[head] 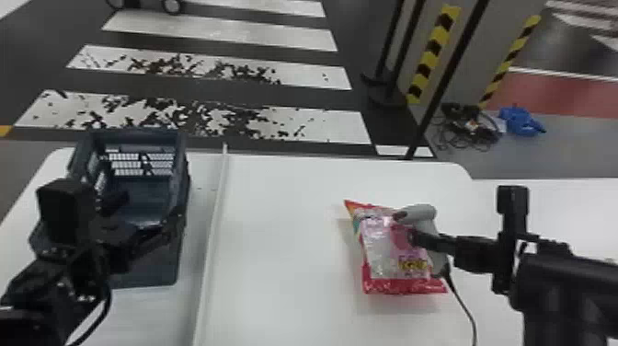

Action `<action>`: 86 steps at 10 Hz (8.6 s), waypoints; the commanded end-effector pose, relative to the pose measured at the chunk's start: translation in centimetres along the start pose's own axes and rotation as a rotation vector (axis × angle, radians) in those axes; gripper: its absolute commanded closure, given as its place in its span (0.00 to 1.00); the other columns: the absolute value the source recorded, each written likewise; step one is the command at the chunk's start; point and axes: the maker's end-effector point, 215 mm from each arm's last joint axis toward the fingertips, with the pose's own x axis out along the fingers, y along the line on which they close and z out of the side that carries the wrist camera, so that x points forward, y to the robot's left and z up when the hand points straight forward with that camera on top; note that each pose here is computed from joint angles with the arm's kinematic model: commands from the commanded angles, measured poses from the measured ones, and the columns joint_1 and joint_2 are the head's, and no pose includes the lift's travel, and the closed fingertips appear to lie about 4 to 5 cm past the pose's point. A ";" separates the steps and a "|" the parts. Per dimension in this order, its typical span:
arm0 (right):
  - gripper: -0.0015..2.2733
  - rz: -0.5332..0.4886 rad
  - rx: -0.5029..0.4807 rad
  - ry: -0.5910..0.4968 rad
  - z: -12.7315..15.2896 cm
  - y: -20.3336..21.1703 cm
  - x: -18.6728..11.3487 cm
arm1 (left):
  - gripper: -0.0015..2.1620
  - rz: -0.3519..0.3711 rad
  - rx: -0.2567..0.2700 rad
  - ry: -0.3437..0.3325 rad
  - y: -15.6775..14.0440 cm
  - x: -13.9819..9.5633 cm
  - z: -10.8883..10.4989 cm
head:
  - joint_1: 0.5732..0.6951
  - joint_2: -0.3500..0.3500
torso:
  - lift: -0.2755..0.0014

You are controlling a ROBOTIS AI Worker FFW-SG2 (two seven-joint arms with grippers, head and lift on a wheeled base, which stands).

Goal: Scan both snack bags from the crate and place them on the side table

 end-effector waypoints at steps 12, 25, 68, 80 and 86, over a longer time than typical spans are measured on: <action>0.98 -0.204 0.035 -0.094 0.3 -11.0 -4.4 | 0.04 -0.008 -0.009 -0.004 -0.5 0.4 0.1 | 1.00 0.13 | 0.64; 0.98 -0.287 0.095 -0.056 -5.6 -18.1 -4.4 | 0.04 -0.015 -0.011 0.004 -0.6 0.4 -0.4 | 1.00 0.00 | 0.64; 0.99 0.339 0.773 0.036 -3.4 -2.0 -3.6 | 0.04 -0.011 -0.008 0.003 -0.5 0.4 -0.4 | 1.00 0.20 | 0.64; 0.99 0.288 1.060 -0.568 6.5 -18.2 -19.1 | 0.04 -0.008 -0.006 0.002 -0.2 0.3 -0.3 | 1.00 0.00 | 0.64; 0.99 -0.229 0.987 -0.917 1.8 -33.1 -24.0 | 0.04 -0.013 -0.006 0.002 -0.4 0.4 -0.3 | 1.00 0.00 | 0.64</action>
